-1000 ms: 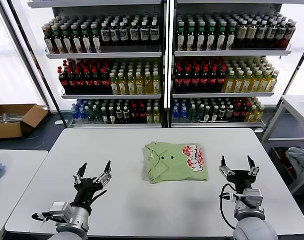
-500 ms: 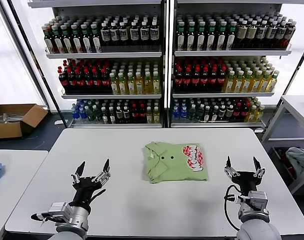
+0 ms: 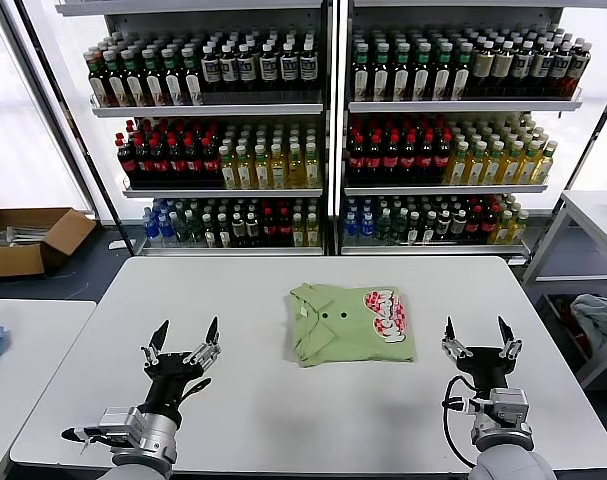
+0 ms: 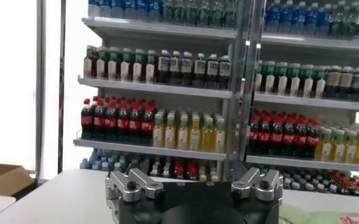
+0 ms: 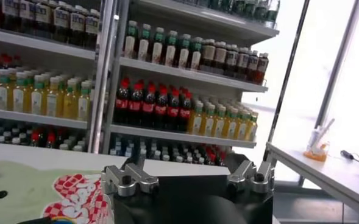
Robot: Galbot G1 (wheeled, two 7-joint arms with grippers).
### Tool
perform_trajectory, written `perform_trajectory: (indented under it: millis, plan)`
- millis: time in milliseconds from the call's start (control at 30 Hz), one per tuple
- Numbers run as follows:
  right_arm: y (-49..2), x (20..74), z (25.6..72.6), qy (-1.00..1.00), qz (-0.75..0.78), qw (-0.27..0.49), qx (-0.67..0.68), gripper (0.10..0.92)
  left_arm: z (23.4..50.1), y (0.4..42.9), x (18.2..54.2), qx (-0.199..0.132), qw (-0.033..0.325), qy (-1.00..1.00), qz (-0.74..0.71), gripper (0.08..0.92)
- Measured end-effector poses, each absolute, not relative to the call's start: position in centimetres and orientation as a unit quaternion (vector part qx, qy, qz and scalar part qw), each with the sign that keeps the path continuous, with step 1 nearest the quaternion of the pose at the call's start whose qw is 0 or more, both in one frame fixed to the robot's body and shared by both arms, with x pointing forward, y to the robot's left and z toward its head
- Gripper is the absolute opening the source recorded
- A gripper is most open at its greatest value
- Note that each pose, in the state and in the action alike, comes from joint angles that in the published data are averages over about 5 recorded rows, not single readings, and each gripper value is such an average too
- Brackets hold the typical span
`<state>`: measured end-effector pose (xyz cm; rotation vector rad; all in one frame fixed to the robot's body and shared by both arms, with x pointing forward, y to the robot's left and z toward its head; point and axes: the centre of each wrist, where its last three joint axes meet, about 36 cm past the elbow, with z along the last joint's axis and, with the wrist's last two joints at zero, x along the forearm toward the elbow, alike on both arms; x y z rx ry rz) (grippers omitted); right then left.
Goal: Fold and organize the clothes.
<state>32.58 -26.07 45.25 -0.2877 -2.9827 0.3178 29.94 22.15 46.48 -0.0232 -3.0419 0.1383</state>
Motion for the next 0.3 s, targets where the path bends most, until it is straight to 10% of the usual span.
perform_trajectory:
  millis: [300]
  plan:
    - [-25.72,32.21,45.07,-0.988,0.113,0.060,-0.088,0.823,46.37,21.99,29.83,-0.012,0.048,-0.998,0.034,0.823]
